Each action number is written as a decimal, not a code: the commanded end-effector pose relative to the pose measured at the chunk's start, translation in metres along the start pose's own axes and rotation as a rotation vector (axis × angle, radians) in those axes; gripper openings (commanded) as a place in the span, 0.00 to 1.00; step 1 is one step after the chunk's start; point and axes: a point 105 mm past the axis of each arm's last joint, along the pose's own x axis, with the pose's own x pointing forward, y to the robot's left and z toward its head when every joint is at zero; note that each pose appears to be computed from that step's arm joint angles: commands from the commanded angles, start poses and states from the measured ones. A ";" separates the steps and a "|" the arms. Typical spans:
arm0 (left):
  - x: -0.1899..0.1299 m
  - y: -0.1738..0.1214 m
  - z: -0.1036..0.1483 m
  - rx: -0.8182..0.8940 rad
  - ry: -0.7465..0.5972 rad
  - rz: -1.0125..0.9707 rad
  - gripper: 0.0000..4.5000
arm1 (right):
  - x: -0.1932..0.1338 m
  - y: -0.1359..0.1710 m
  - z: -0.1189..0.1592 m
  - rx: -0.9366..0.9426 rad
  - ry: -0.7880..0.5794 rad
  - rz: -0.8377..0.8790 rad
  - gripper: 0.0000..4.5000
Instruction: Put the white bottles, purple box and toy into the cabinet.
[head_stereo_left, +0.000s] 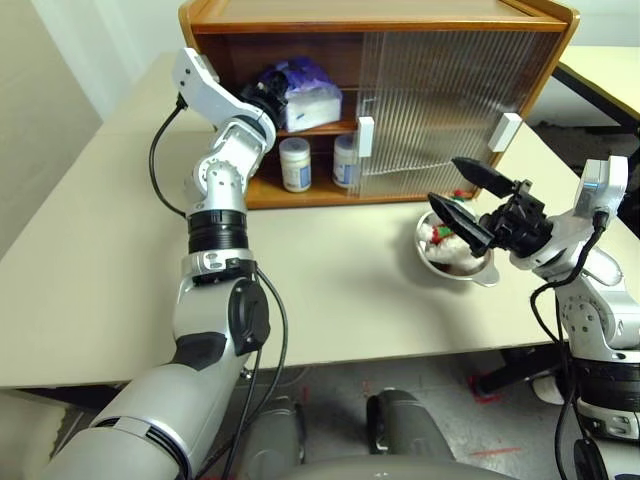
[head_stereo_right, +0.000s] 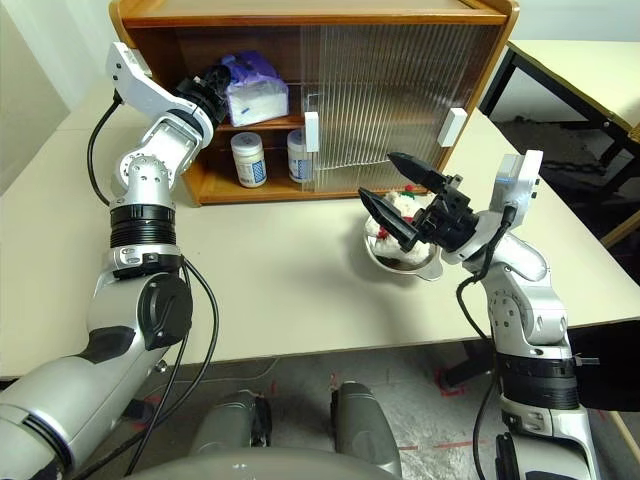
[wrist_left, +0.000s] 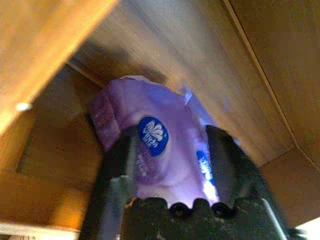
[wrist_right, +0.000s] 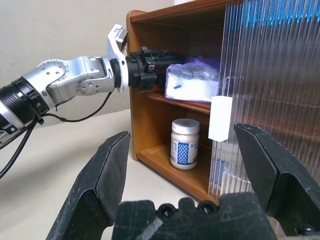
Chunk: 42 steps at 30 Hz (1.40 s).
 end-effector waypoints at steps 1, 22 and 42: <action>-0.012 -0.019 0.003 0.023 0.029 -0.064 0.92 | 0.001 0.004 -0.001 0.003 0.003 0.023 1.00; -0.077 -0.014 -0.022 0.641 0.106 -0.402 0.16 | 0.009 0.001 -0.004 0.024 0.014 0.073 1.00; 0.010 0.012 -0.042 0.779 0.076 -0.189 0.01 | 0.002 0.004 -0.001 0.003 0.010 0.031 1.00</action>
